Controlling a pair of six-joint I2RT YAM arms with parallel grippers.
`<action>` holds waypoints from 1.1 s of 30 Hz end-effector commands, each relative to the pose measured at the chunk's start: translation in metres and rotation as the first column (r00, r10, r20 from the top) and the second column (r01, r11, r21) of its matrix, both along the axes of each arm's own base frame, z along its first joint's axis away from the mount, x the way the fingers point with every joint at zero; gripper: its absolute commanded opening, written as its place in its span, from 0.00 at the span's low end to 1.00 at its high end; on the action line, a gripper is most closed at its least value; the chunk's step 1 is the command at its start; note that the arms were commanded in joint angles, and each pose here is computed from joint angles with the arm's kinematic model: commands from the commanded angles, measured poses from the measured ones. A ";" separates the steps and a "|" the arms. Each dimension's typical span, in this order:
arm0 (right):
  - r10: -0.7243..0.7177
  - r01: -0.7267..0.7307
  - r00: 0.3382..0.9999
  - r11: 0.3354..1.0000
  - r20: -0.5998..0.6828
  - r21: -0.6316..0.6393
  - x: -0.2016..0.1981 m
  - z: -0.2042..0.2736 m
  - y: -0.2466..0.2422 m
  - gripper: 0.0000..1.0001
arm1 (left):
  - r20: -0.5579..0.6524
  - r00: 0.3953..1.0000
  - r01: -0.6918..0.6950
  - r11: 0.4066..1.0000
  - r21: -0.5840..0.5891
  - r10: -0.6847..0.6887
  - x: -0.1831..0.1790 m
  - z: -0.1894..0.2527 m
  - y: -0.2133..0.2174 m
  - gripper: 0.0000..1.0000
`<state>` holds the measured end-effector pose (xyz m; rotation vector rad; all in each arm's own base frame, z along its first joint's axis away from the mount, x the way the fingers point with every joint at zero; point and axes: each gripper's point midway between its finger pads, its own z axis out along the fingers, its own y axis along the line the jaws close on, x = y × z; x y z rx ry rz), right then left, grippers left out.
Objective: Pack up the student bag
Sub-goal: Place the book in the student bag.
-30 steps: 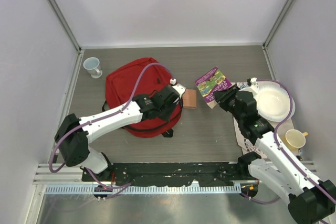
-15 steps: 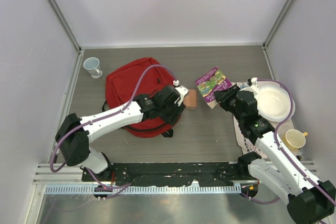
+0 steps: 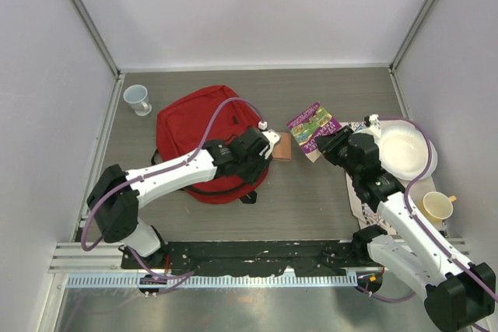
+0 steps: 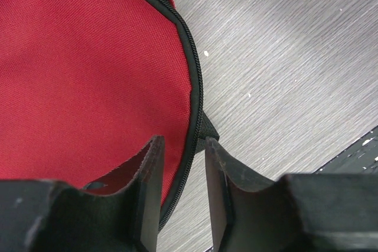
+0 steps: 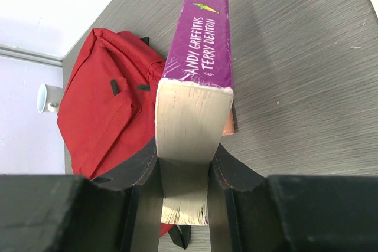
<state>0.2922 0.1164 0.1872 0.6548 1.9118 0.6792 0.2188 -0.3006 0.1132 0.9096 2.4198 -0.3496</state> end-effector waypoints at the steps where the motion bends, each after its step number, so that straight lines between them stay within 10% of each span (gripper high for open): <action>1: -0.018 0.007 0.988 0.997 0.154 0.075 0.014 0.049 0.003 0.03 | 0.010 1.000 0.009 1.000 -0.014 -0.009 0.003 0.005 -0.007 0.35; 8: -0.016 0.005 0.988 0.997 0.152 0.074 0.016 0.048 0.003 0.04 | 0.007 1.000 0.007 1.000 -0.002 -0.007 0.003 0.001 -0.006 0.30; 13: -0.020 0.009 0.989 0.997 0.148 0.074 0.016 0.046 0.002 0.04 | 0.007 1.000 0.002 1.000 0.008 -0.002 0.005 0.000 -0.006 0.00; 33: 0.112 -0.128 0.978 0.989 0.178 0.077 0.007 0.054 0.021 0.05 | 0.302 0.898 -0.316 0.947 -0.062 0.320 0.089 0.083 0.042 0.00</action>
